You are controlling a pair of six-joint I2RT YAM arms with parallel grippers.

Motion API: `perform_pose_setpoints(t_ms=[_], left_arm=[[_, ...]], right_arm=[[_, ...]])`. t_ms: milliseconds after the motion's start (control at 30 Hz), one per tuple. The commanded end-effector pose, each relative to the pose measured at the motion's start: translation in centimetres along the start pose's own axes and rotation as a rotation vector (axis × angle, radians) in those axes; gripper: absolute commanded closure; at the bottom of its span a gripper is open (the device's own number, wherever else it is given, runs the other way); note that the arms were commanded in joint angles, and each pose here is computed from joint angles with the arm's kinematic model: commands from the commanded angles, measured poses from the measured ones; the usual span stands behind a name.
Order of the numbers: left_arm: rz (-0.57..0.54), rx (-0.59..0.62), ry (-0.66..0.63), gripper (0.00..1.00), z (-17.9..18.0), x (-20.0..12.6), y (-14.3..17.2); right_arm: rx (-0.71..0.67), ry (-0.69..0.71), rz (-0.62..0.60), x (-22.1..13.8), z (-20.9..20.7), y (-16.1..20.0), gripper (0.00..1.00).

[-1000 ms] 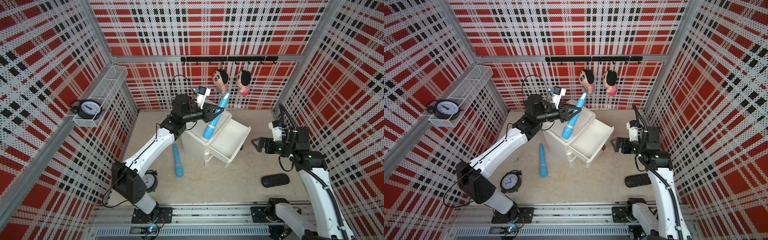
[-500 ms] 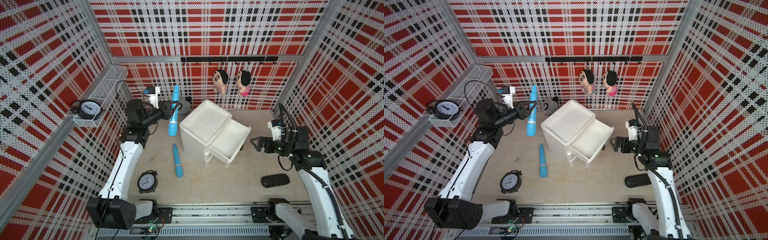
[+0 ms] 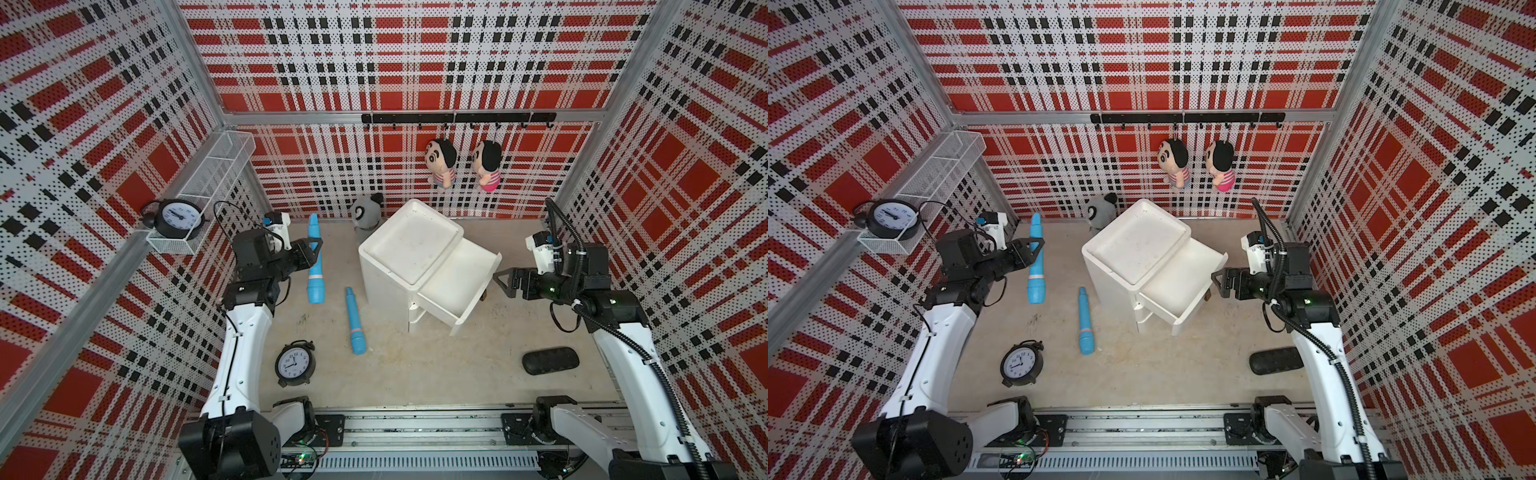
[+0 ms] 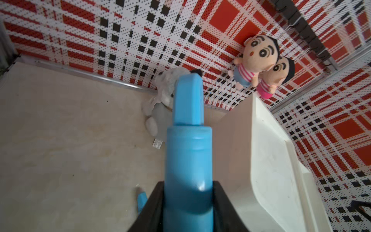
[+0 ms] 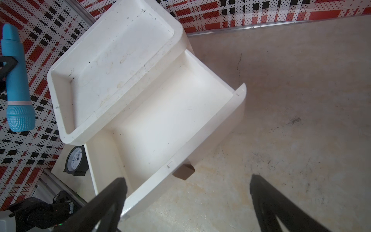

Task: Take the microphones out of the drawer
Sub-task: Place the microphone at the center of the board.

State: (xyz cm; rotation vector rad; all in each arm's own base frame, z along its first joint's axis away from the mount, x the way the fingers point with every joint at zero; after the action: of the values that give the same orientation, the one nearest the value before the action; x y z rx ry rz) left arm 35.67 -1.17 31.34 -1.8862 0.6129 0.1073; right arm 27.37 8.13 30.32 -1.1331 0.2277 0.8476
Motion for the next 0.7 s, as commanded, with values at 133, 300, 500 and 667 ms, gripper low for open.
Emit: perform_pose_setpoints(t_ms=[133,300,500,667], left_arm=[[0.063,-0.016,-0.208,1.0,4.6,0.4,3.3],[0.107,-0.034,-0.302,1.0,6.8,0.9,5.8],[0.172,-0.039,-0.349,1.0,7.7,2.2,8.5],[0.24,-0.017,-0.385,1.0,7.3,3.6,11.2]], right_arm=[[-0.035,-0.009,-0.029,0.1,0.8,-1.0,0.0],[-0.033,-0.004,-0.023,0.9,0.7,-0.9,0.0],[-0.038,-0.003,-0.017,1.6,0.6,-0.8,0.0],[-0.034,-0.005,-0.013,2.0,0.4,-0.2,0.0]])
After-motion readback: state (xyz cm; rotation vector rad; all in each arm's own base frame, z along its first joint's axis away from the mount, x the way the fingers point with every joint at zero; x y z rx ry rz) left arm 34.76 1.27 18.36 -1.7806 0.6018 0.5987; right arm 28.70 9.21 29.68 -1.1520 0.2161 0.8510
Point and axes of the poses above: each gripper's point midway between its finger pads, its own x axis out along the fingers, its own z axis along the line the jaws close on, y = z × x, the point moved 2 cm from there along -x, back along the fingers, and after that the axes turned 7 degrees about x, right-handed, at the moved point
